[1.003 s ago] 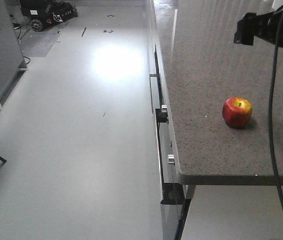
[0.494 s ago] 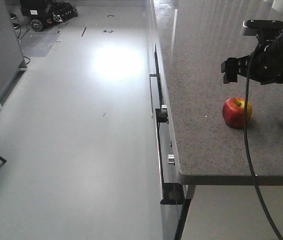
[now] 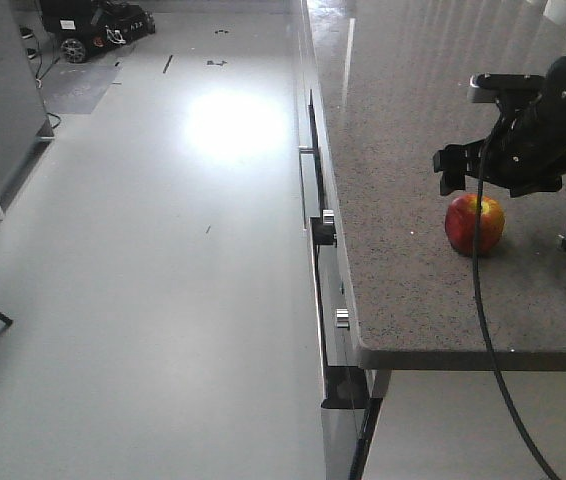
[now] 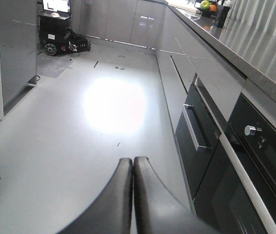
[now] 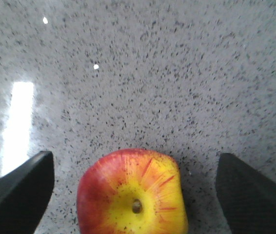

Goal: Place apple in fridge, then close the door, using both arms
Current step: 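Close the right gripper around the apple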

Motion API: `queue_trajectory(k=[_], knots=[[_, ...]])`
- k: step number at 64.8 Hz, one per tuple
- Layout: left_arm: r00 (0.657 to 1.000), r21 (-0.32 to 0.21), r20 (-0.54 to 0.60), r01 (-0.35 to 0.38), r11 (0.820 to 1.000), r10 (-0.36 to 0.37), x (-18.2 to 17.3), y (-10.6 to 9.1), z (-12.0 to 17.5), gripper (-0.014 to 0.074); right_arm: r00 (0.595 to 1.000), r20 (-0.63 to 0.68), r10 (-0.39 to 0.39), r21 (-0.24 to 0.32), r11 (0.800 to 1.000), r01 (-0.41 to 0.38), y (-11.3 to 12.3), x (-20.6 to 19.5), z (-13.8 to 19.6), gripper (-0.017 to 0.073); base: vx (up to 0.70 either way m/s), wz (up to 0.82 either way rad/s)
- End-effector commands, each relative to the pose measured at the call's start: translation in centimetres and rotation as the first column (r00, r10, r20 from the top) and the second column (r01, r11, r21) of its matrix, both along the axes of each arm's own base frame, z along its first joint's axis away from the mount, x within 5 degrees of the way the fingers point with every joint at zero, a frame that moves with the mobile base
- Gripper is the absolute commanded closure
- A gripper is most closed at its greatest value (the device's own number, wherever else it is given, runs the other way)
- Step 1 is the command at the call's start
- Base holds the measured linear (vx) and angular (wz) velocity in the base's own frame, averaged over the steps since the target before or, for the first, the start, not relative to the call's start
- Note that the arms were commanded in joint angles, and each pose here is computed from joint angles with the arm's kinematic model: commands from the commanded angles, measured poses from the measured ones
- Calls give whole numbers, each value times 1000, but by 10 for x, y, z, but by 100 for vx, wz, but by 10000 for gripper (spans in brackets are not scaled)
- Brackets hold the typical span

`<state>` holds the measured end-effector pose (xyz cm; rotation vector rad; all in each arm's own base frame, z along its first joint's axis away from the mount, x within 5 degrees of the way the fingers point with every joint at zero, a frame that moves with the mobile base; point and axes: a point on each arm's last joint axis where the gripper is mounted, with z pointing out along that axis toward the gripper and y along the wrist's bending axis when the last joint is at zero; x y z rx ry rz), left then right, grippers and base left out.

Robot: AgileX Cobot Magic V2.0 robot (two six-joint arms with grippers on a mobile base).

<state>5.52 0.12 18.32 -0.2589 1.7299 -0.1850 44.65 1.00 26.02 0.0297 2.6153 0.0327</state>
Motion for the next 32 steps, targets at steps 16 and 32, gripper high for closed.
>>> queue_trajectory(k=[16,32], knots=[[994,-6,106,1,1000,0,-1,0,13,600,1000,14,19,-13,1000,-19,0,4,5,-63,0,0],[994,-6,106,1,1000,0,-1,0,13,600,999,-4,35,-20,999,-35,0,4,1,-10,0,0]])
